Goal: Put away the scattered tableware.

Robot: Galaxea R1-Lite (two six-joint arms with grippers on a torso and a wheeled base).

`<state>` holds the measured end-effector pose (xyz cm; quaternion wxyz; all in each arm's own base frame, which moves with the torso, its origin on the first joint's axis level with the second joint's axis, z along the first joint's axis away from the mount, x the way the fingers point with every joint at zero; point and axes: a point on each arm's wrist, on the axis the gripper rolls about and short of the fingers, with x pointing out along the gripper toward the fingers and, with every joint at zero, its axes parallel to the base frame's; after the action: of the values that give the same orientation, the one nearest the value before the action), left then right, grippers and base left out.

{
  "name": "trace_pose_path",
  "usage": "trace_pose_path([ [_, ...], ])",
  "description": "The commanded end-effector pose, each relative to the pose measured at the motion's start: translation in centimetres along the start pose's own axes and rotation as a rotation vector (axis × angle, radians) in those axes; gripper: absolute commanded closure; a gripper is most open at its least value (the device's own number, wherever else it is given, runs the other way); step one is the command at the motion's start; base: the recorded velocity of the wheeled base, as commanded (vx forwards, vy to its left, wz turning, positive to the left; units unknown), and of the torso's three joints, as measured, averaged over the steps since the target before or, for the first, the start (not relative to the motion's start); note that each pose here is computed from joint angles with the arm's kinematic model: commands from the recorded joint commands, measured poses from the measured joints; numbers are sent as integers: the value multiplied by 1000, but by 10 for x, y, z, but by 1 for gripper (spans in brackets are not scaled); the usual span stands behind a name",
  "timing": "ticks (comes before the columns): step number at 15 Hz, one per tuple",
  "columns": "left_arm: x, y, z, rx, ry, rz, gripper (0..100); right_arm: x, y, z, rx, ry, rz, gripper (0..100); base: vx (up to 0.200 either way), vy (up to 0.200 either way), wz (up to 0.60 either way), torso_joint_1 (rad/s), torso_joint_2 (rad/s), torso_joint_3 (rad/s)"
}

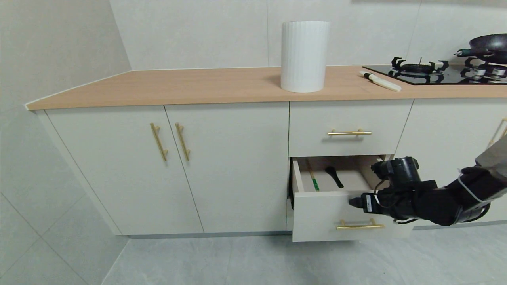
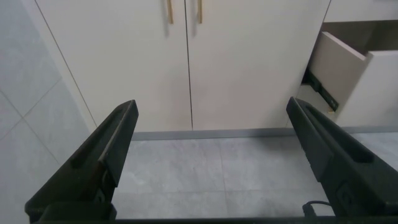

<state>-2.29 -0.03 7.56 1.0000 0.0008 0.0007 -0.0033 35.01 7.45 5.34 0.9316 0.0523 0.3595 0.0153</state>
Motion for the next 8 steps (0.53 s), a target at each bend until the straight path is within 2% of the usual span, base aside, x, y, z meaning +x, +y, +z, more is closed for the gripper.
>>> trace_pose_path([
  [1, 0, 0, 0, 0, 0, 0, 0, 24, -7, -13, 10, 9, -15, 0, 0, 0, 0, 0, 0, 0],
  [3, 0, 0, 0, 0, 2, -1, 0, 38, -14, -13, 34, -62, -16, 0, 0, 0, 0, 0, 0, 0],
  [8, 0, 0, 0, 0, 0, 0, 0, 61, -15, -13, 72, -185, -34, 0, 0, 0, 0, 0, 0, 0],
])
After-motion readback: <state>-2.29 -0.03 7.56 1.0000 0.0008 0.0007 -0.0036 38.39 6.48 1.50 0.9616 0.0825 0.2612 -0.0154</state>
